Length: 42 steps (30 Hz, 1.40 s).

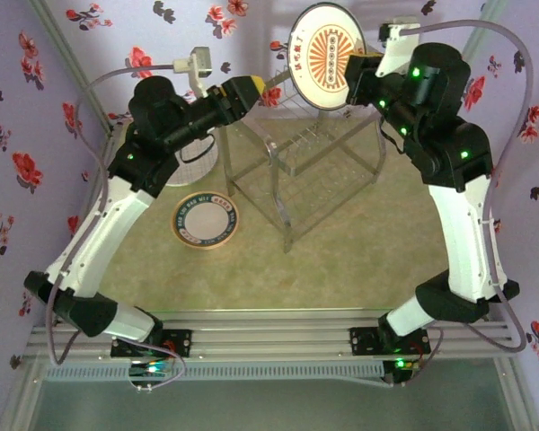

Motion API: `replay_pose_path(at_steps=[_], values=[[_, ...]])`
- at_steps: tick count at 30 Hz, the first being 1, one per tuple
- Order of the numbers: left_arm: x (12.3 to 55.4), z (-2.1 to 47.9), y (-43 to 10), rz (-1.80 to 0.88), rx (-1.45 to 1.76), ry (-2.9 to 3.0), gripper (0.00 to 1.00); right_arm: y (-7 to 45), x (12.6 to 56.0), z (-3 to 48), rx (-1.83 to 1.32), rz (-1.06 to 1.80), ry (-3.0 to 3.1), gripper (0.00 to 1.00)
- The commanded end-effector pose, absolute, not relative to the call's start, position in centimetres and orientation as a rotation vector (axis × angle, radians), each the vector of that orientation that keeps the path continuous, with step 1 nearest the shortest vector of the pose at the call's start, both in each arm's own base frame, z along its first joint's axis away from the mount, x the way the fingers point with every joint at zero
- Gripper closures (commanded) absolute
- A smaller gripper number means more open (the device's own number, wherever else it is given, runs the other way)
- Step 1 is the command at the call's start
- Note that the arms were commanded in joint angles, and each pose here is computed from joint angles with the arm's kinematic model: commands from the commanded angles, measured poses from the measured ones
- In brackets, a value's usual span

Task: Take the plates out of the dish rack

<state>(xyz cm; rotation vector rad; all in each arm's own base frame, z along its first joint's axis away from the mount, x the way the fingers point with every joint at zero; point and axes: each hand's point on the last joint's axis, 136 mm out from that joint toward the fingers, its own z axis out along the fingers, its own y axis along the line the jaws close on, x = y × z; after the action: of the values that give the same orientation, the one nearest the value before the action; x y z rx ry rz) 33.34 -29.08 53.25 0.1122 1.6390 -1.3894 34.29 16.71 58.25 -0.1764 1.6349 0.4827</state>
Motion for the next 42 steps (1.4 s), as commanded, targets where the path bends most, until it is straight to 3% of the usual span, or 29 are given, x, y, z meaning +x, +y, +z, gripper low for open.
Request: replay_pose_path(at_steps=[1, 17, 21, 27, 33, 38, 42], values=[[32.6, 56.0, -30.0, -1.51, 0.138, 1.56, 0.4, 17.5, 32.9, 61.7, -0.154, 0.742, 1.532, 1.0], [34.1, 55.8, -32.0, -1.596, 0.121, 1.579, 0.42, 19.0, 34.4, 61.0, -0.124, 1.079, 1.574, 1.0], [34.3, 55.6, -32.1, -1.598, 0.115, 1.589, 0.51, 19.3, 34.7, 60.8, -0.11, 1.127, 1.577, 1.0], [34.6, 55.4, -32.4, -1.613, 0.105, 1.6, 0.72, 19.6, 35.3, 60.6, -0.092, 1.198, 1.58, 1.0], [34.7, 55.4, -32.6, -1.63, 0.1, 1.605, 0.99, 20.2, 35.9, 59.5, -0.089, 1.235, 1.621, 1.0], [34.6, 55.6, -32.6, -1.643, 0.099, 1.603, 1.0, 20.3, 36.2, 58.8, -0.084, 1.233, 1.648, 1.0], [34.5, 55.9, -32.5, -1.644, 0.102, 1.591, 1.0, 20.2, 36.3, 58.6, -0.087, 1.219, 1.655, 0.89]])
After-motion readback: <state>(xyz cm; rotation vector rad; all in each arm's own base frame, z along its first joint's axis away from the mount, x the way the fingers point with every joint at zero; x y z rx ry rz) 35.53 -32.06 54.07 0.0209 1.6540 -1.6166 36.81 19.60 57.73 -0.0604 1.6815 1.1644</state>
